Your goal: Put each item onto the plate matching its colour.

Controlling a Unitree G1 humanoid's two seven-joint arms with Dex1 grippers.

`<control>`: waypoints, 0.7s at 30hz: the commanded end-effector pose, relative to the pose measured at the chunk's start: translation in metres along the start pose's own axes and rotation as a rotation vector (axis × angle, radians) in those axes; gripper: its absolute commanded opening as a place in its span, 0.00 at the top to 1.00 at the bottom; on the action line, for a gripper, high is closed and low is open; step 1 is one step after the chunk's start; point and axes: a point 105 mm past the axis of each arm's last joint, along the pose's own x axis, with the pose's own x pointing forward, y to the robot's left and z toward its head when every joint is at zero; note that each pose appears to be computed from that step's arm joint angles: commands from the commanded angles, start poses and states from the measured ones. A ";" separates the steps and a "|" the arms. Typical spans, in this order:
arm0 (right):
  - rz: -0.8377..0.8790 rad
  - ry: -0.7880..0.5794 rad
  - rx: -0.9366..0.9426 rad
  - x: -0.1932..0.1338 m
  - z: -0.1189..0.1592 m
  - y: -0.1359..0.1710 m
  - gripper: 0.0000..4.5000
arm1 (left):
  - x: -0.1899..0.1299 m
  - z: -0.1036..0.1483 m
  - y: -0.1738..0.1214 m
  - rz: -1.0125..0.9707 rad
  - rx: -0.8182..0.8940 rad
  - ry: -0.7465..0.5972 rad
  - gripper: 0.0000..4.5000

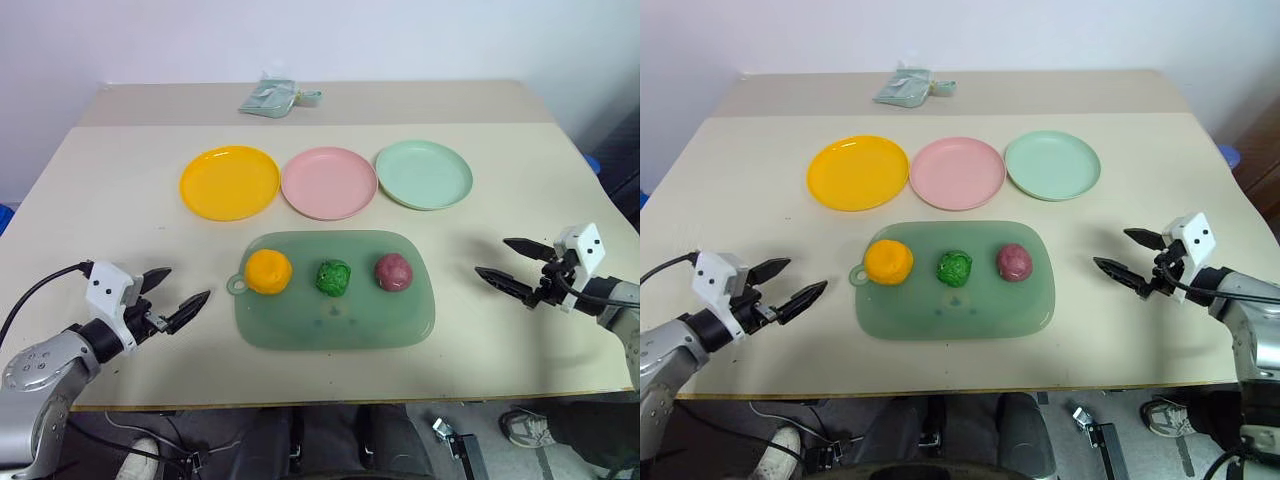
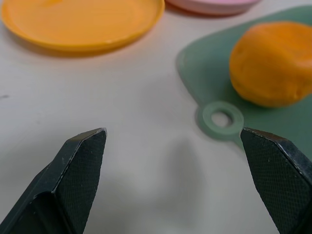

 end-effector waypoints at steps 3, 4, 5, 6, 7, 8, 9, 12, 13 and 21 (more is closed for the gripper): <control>-0.014 -0.045 -0.060 0.010 0.016 -0.004 0.01 | -0.003 0.009 -0.002 0.041 0.013 -0.041 0.00; -0.016 -0.047 -0.062 0.010 0.018 -0.005 0.01 | -0.003 0.009 -0.003 0.046 0.010 -0.047 0.00; -0.016 -0.048 -0.063 0.011 0.019 -0.005 0.01 | -0.003 0.010 -0.003 0.048 0.007 -0.051 0.00; -0.015 -0.046 -0.065 0.010 0.019 -0.005 0.01 | -0.002 0.010 -0.002 0.049 0.004 -0.055 0.00; -0.013 -0.045 -0.066 0.010 0.018 -0.005 0.01 | -0.002 0.011 -0.002 0.050 0.001 -0.057 0.00; -0.014 -0.042 -0.066 0.009 0.017 -0.005 0.01 | 0.000 0.011 -0.002 0.050 0.001 -0.058 0.00; -0.016 -0.039 -0.065 0.007 0.016 -0.006 0.01 | 0.001 0.011 -0.001 0.050 0.001 -0.059 0.00; -0.092 -0.028 -0.075 0.003 0.010 -0.019 0.01 | 0.008 0.013 -0.001 0.043 -0.005 -0.078 0.00; -0.116 -0.025 -0.086 0.002 0.009 -0.022 0.01 | 0.010 0.014 -0.001 0.039 -0.012 -0.088 0.00; -0.115 -0.068 -0.059 -0.006 0.014 -0.011 0.01 | 0.033 0.026 0.000 -0.056 -0.064 -0.132 0.00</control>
